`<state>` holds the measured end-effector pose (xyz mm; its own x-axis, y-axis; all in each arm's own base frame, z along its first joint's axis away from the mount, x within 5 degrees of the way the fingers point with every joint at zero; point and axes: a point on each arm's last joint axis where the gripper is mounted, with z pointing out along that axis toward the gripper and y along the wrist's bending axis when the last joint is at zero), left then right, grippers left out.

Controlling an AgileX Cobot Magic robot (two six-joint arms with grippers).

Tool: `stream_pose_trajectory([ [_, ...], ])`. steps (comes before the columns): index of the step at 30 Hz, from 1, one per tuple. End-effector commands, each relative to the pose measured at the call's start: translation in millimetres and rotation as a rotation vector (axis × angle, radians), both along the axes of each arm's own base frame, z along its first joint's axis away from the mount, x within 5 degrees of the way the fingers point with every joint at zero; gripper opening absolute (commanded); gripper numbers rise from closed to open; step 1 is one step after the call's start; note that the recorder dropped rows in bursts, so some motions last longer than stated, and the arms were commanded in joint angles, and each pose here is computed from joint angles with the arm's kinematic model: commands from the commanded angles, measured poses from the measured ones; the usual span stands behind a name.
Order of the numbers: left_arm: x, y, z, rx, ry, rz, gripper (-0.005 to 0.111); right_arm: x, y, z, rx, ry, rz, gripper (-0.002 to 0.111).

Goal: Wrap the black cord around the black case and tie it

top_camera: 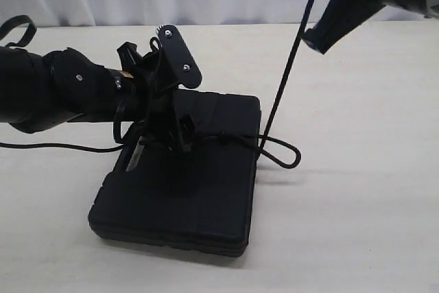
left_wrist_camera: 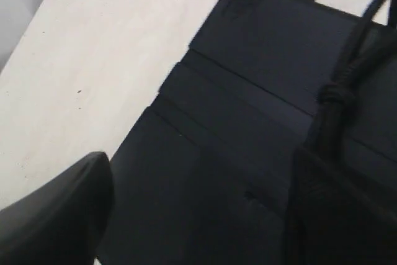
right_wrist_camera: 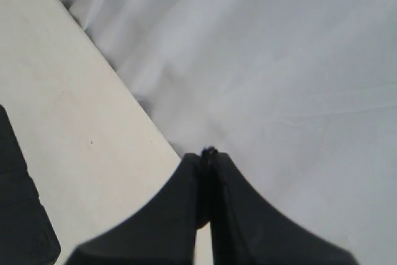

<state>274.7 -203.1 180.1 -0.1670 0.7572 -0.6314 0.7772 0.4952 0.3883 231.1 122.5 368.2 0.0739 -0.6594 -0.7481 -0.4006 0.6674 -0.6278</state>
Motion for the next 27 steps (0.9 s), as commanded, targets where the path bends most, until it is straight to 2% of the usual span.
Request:
stream_pose_trajectory([
  [1, -6, -1, -2, 0.042, 0.024, -0.088, 0.074, -2, 1, 42, 0.122, -0.102, 0.023, 0.004],
  [7, -5, -1, -1, 0.054, 0.004, -0.094, 0.074, -8, -3, 60, 0.177, -0.142, 0.027, 0.004],
  [13, -4, 0, -1, 0.052, 0.000, -0.087, 0.074, -21, -11, 76, 0.135, -0.233, 0.027, 0.004],
  [18, -4, 0, -1, 0.051, -0.001, -0.083, 0.074, -25, -19, 99, 0.218, -0.254, -0.025, 0.004],
  [24, 1, -1, -16, 0.077, 0.007, -0.060, 0.074, -27, -19, 105, 0.252, -0.260, -0.016, 0.004],
  [27, 5, -6, -22, 0.074, -0.043, -0.004, 0.070, -27, -19, 104, 0.265, -0.250, -0.019, 0.004],
])
